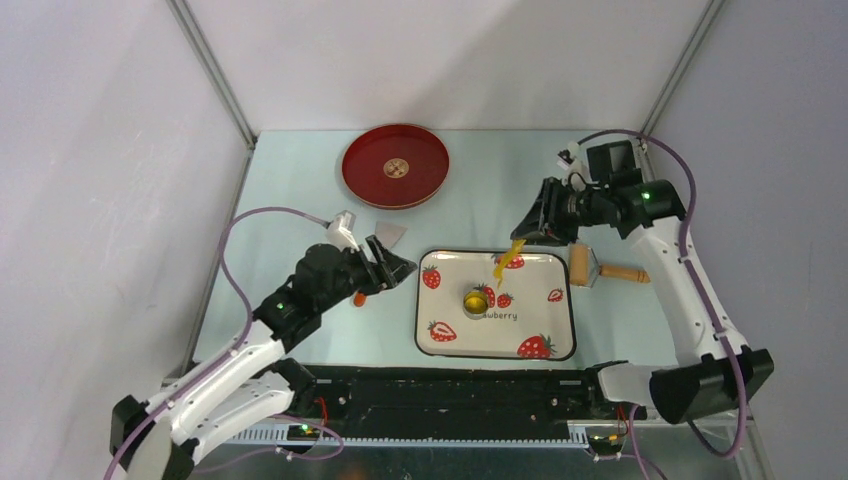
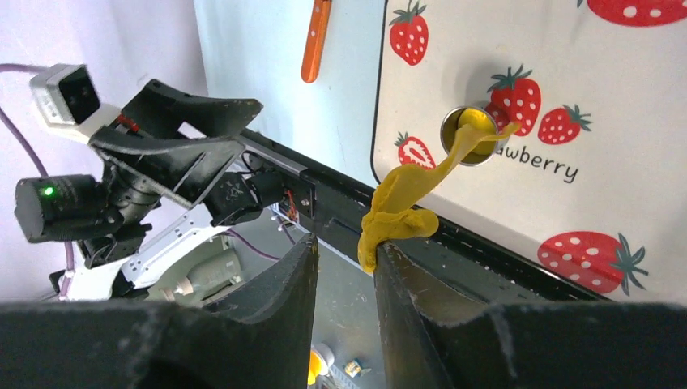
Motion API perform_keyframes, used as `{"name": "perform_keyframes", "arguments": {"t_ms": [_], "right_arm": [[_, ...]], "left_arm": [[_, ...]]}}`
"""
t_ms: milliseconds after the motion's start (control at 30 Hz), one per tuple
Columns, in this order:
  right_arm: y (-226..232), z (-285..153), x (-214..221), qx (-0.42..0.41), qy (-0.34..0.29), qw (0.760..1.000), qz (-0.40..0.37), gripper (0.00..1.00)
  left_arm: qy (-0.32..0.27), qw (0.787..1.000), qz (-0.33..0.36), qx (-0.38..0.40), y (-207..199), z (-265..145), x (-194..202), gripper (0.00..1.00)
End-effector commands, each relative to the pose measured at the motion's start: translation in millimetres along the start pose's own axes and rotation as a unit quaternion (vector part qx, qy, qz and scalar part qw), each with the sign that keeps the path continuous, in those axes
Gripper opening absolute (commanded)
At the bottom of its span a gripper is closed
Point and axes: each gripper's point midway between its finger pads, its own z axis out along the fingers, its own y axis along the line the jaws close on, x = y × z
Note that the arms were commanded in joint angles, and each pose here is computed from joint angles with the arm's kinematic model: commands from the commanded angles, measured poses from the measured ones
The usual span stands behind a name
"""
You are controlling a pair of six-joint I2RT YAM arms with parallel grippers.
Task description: Roll out the dumpling wrappers from the dough
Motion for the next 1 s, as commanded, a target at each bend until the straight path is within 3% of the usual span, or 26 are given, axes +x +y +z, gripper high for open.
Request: {"name": "perform_keyframes", "arguments": {"t_ms": [0,167,467,800,967], "right_arm": [[25.1,4.7,-13.3,-0.021,0.000,0.999,-0.038,0.36],[45.8,29.0,-18.6,-0.029,0.018,0.998,-0.057,0.39],[72.1,90.6,-6.9,-0.034,0.072,0.994,-0.080,0.41],[51.4,170.0,10.5,0.016,0.117,0.989,-0.094,0.45],[20.5,202.1,18.9,0.074,0.134,0.982,-0.115,0.58]], "left_arm": [[-0.067,0.997,0.028,0.027,-20.0,-16.4,-33.2,0.77],[-0.108,0.993,0.040,0.034,-28.4,-33.9,-51.5,0.78],[-0.119,0.991,0.047,0.023,-22.7,-44.6,-53.7,0.80],[-0.111,0.993,0.050,0.015,-14.5,-43.2,-46.8,0.82],[-0.097,0.995,0.031,0.003,-5.7,-36.4,-38.5,0.84]]}}
